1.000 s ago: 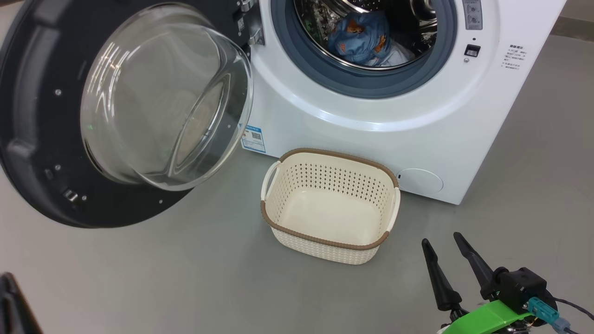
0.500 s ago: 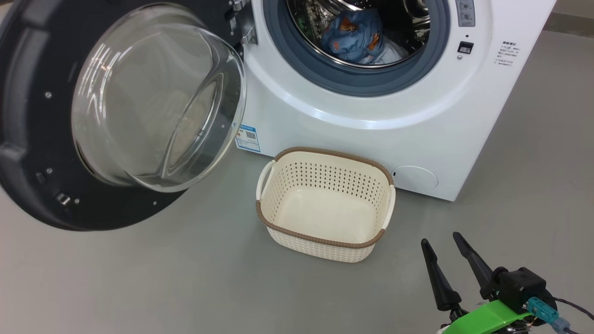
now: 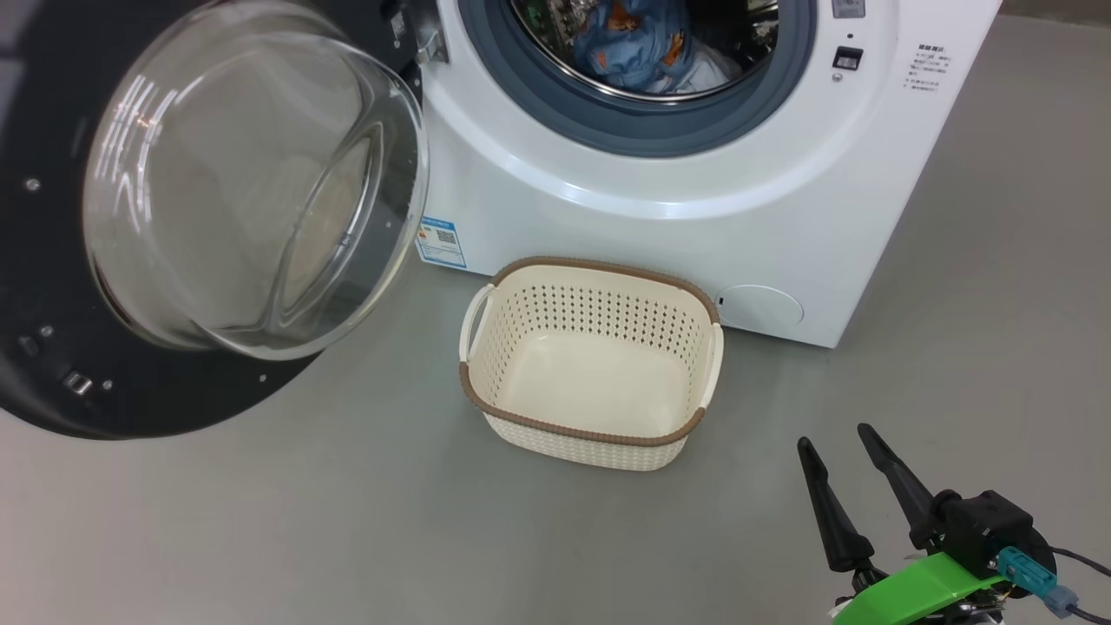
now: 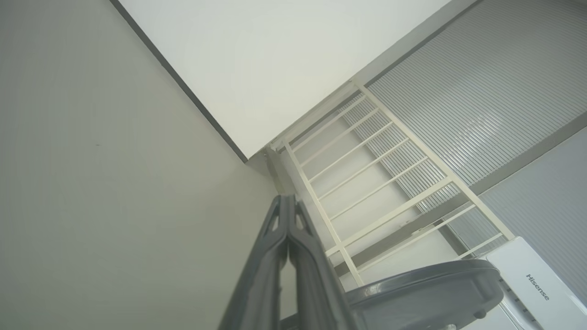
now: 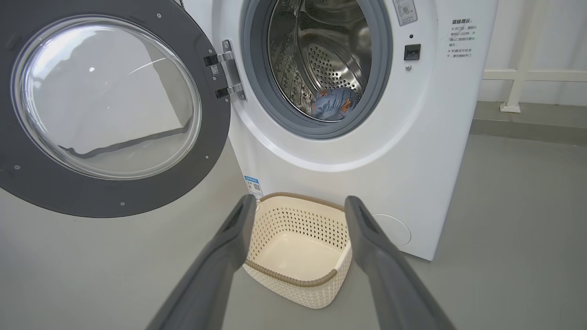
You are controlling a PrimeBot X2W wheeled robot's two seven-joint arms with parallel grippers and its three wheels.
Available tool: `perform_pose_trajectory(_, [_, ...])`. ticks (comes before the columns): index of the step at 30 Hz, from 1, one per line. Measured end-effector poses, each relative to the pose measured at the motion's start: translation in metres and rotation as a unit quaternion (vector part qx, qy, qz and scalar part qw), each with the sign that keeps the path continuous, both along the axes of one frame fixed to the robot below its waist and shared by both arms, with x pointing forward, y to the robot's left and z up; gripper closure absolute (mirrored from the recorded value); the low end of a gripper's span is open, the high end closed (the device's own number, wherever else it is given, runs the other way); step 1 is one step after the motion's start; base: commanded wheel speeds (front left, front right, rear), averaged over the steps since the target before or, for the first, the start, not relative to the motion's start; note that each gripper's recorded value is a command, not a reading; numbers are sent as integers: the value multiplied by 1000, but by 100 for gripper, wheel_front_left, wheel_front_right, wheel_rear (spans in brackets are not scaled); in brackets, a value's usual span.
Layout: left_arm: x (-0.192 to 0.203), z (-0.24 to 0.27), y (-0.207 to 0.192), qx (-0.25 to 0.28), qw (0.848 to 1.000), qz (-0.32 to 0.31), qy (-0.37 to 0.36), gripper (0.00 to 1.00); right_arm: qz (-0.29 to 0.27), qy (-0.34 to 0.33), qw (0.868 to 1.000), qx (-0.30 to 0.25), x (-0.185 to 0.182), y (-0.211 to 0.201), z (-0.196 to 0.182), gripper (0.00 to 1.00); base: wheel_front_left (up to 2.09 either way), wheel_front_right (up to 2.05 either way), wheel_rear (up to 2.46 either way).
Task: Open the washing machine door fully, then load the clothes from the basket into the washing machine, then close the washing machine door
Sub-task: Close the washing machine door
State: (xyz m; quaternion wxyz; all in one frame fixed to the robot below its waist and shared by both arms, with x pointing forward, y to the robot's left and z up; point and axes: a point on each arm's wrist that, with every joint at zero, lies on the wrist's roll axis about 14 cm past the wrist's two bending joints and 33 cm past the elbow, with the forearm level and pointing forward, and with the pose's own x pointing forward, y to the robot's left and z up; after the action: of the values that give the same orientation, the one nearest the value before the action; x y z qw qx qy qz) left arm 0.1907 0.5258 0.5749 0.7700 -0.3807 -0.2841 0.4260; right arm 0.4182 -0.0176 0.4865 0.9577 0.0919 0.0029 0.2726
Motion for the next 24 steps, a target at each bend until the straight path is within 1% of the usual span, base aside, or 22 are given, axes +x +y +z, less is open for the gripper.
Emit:
perform_pose_trajectory(5, [16,-9,7,-58,997,-32,-41,100,-5,2,1000,-3,4,-6,-4,0,0,0,0])
perform_pose_trajectory(8, [28,-9,10,-95,991,-50,-84,100,-7,0,1000,-4,9,-8,-3,0,0,0,0])
perform_pose_trajectory(11, [38,-9,12,-117,985,-70,-102,100,-9,1,1000,-8,12,-12,-4,0,0,0,0])
perform_pose_trajectory(20, [70,-13,15,-147,979,-118,-81,100,-16,8,1000,-20,22,-22,-9,0,0,0,0])
perform_pose_trajectory(24, [84,-14,15,-158,976,-129,-81,100,-22,12,999,-25,25,-29,-13,0,0,0,0])
